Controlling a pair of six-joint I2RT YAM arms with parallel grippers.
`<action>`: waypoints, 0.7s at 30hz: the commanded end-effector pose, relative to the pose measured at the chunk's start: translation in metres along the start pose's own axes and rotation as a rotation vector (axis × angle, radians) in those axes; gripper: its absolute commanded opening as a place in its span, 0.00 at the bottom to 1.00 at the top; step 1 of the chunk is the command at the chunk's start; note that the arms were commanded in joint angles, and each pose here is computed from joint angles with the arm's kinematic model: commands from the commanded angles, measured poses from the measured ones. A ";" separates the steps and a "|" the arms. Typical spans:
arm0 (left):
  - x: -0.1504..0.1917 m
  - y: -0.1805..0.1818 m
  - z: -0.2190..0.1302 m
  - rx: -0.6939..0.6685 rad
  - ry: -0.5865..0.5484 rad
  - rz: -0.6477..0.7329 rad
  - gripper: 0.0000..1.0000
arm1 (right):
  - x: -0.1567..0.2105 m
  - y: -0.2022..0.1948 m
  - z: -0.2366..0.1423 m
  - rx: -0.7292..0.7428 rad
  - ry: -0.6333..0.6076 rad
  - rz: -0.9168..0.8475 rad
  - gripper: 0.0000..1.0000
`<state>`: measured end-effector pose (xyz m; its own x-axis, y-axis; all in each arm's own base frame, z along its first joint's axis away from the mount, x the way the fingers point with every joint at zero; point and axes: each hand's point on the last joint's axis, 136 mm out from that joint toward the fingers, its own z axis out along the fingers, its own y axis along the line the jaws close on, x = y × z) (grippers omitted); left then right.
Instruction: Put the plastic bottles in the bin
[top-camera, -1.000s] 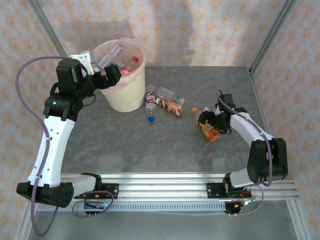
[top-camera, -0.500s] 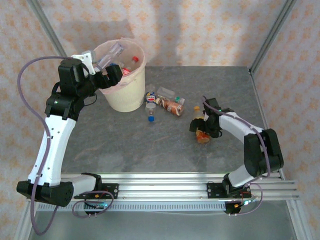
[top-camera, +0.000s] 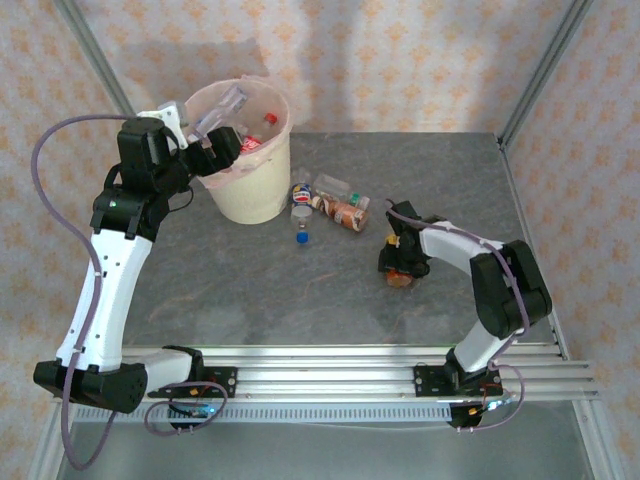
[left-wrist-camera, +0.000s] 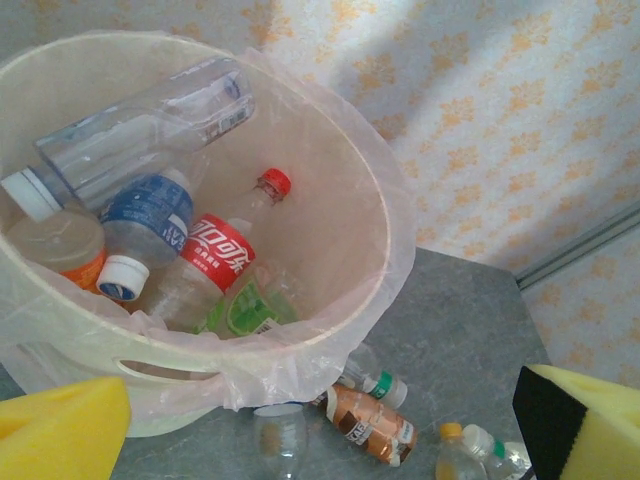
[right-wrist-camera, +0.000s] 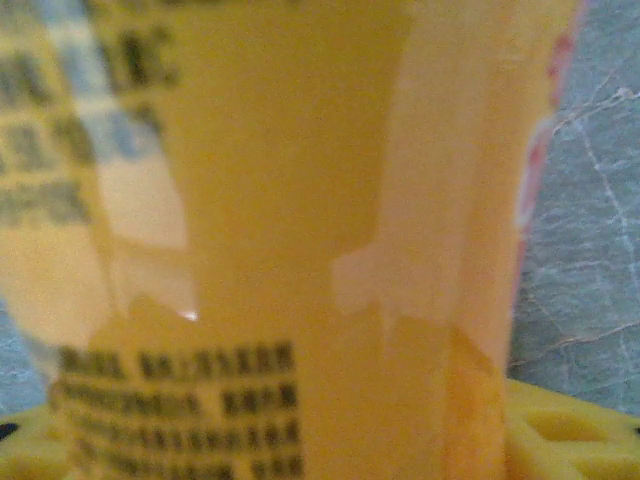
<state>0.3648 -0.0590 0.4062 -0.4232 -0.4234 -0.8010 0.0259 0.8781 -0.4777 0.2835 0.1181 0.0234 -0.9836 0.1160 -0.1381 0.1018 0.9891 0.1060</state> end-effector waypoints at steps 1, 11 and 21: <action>-0.006 -0.002 -0.002 0.000 -0.031 -0.009 1.00 | -0.008 -0.002 -0.016 0.046 -0.051 -0.011 0.57; -0.002 -0.014 0.005 0.074 -0.023 -0.052 1.00 | -0.024 0.029 -0.102 -0.166 -0.289 -0.029 0.51; 0.036 -0.086 0.038 0.272 0.102 -0.020 1.00 | -0.040 0.108 -0.186 -0.493 -0.530 -0.188 0.50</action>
<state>0.3762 -0.1349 0.3905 -0.5183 -0.4009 -0.7554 0.1760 0.8144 -0.5530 0.2957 0.1770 0.1845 -0.8294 0.0929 -0.5509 -0.1498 0.9130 0.3795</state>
